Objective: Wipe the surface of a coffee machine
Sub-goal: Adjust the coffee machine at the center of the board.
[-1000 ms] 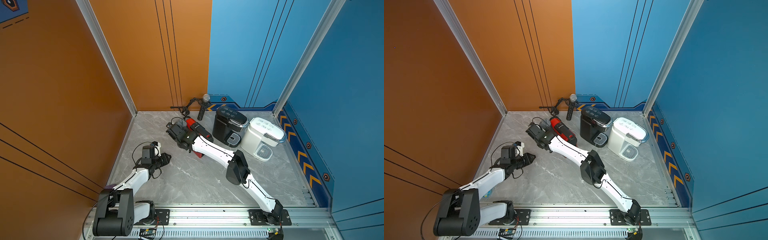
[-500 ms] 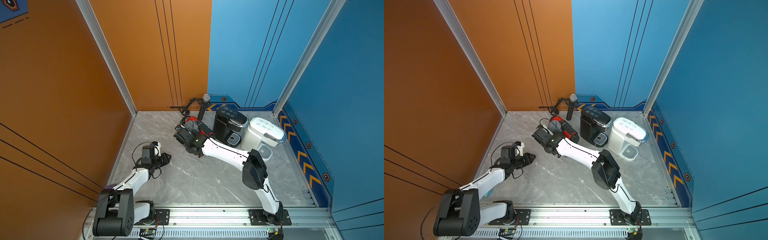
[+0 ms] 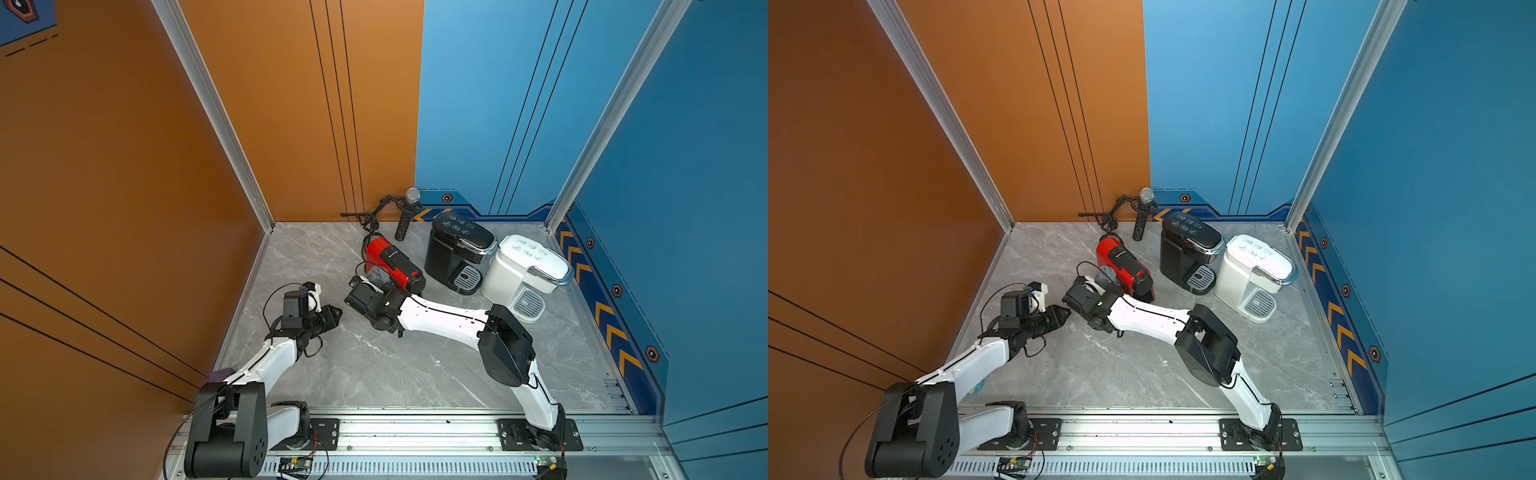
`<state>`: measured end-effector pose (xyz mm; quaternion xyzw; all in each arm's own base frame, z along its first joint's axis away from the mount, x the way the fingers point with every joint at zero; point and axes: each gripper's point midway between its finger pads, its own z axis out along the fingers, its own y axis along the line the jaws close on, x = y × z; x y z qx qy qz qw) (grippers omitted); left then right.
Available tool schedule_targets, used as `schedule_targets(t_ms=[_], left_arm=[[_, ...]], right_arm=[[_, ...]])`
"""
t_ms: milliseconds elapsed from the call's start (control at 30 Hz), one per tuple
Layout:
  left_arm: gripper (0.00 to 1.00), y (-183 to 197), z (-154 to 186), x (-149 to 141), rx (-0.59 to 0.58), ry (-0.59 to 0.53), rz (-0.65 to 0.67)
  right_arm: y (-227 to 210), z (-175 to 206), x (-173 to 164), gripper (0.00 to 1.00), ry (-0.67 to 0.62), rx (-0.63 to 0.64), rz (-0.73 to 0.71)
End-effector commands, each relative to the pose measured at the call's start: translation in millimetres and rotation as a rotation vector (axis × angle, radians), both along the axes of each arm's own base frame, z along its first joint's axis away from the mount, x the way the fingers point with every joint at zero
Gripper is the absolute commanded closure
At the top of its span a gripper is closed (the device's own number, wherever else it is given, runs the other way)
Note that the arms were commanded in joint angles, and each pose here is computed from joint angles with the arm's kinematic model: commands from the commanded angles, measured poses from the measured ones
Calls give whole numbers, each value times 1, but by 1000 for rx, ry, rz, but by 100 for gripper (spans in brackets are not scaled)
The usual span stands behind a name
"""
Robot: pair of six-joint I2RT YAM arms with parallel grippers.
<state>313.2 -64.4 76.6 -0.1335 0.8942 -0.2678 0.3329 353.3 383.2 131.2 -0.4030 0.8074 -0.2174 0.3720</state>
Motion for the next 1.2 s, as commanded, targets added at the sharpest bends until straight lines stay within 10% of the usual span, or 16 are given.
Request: schedule_targets(t_ms=[0,233,1167], left_arm=[[76,-4,3,-3,-13,-18,-19],[76,-3,4,-4,-10,-24,-16],[76,-4,4,-4,-10,-25,-17]], right_arm=[[-31,88,20,100,-157,67,-83],[-43,118,16,100,-182,135,-93],[-71,-87,-26,100,101,-62,-141]])
